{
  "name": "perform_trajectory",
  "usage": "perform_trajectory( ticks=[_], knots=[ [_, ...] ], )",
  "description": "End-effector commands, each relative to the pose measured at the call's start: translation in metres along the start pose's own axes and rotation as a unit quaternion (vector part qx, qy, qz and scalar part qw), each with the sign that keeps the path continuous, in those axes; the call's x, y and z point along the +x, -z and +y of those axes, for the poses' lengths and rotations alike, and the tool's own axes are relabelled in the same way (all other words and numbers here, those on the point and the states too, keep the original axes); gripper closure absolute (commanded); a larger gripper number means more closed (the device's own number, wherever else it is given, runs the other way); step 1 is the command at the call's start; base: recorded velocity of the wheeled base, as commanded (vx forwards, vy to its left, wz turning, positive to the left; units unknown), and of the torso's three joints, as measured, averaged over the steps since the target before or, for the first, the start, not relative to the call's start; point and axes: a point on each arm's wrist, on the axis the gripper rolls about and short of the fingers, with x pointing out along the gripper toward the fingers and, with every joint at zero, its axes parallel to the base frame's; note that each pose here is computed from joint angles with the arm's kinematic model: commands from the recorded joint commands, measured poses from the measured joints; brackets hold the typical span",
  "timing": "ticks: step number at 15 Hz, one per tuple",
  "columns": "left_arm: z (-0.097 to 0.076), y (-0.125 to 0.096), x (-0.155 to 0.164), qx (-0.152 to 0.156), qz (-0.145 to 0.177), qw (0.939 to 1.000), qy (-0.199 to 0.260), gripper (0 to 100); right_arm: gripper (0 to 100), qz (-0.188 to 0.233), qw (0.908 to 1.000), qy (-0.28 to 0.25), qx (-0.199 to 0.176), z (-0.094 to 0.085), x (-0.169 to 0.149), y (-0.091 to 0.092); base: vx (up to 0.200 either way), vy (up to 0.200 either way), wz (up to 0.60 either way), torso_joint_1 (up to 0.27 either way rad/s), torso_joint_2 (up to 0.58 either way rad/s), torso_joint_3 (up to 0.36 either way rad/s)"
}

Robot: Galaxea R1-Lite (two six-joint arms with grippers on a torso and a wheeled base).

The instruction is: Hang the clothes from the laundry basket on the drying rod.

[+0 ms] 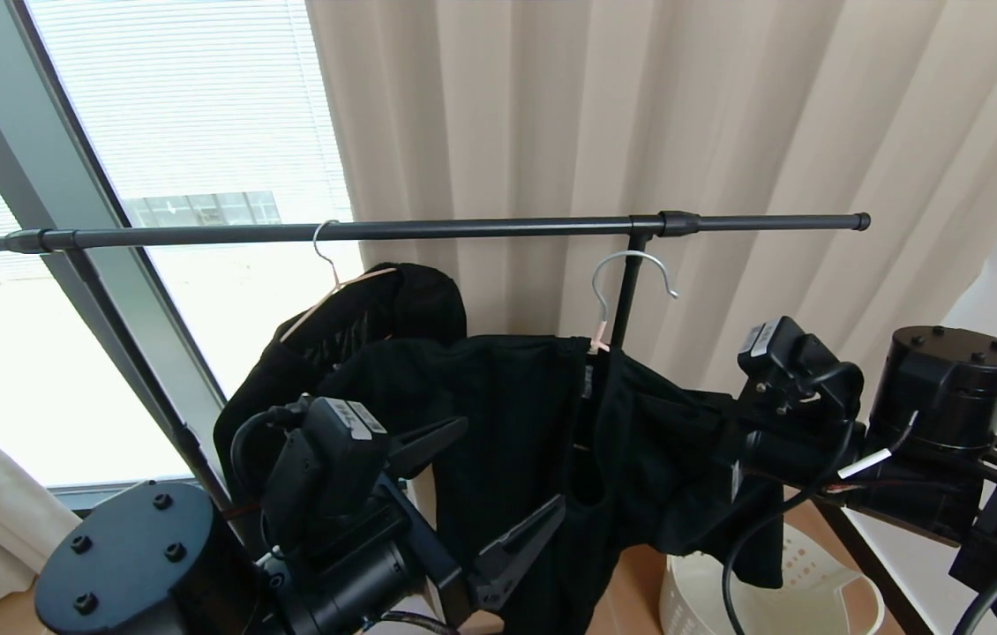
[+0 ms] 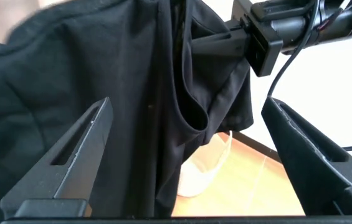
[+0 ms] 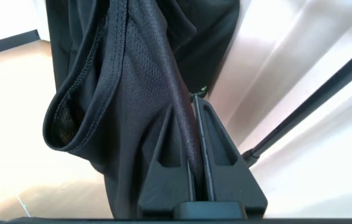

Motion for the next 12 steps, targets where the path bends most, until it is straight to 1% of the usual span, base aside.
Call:
perform_trajectory(
  ticks=[1, 4, 5, 6, 7, 8, 9, 10, 12],
  knots=[
    [0.009, -0.008, -0.003, 0.001, -0.016, 0.9998, -0.015, 0, 100, 0.000, 1.0000, 0.001, 0.000, -0.001, 0.000, 0.000, 0.000, 0.000, 0.00, 0.000, 0.00, 0.000],
    [0.022, -0.021, -0.011, 0.006, -0.042, 0.9988, -0.025, 0, 100, 0.000, 1.0000, 0.001, 0.000, -0.001, 0.000, 0.000, 0.000, 0.000, 0.00, 0.000, 0.00, 0.000],
    [0.023, -0.025, -0.014, 0.007, -0.050, 0.9985, -0.023, 0, 100, 0.001, 1.0000, 0.000, 0.001, -0.001, 0.000, 0.001, 0.000, 0.000, 0.00, 0.000, 0.00, 0.000],
    [0.026, -0.036, -0.019, 0.010, -0.073, 0.9970, -0.024, 0, 100, -0.002, 1.0000, -0.006, 0.002, -0.003, -0.002, 0.001, 0.000, 0.000, 0.00, 0.000, 0.00, 0.000],
    [0.028, -0.040, -0.022, 0.012, -0.081, 0.9963, -0.027, 0, 100, -0.004, 0.9999, -0.011, 0.002, -0.004, -0.003, 0.001, 0.000, 0.000, 0.00, 0.000, 0.00, 0.000],
    [0.036, -0.047, -0.027, 0.018, -0.094, 0.9951, -0.025, 0, 100, -0.006, 0.9998, -0.017, 0.004, -0.010, -0.005, 0.003, 0.000, 0.000, 0.00, 0.000, 0.00, 0.000],
    [0.037, -0.047, -0.028, 0.019, -0.094, 0.9951, -0.024, 0, 100, -0.006, 0.9998, -0.019, 0.005, -0.010, -0.006, 0.003, 0.000, 0.000, 0.00, 0.000, 0.00, 0.000],
    [0.052, -0.048, -0.032, 0.022, -0.091, 0.9954, -0.023, 0, 100, -0.010, 0.9994, -0.034, 0.003, -0.016, -0.010, 0.006, 0.000, 0.000, 0.00, 0.000, 0.00, 0.000],
    [0.065, -0.046, -0.037, 0.013, -0.085, 0.9962, -0.015, 0, 100, -0.014, 0.9987, -0.048, -0.009, -0.023, -0.014, 0.010, 0.000, 0.000, 0.00, 0.000, 0.00, 0.000]
  ],
)
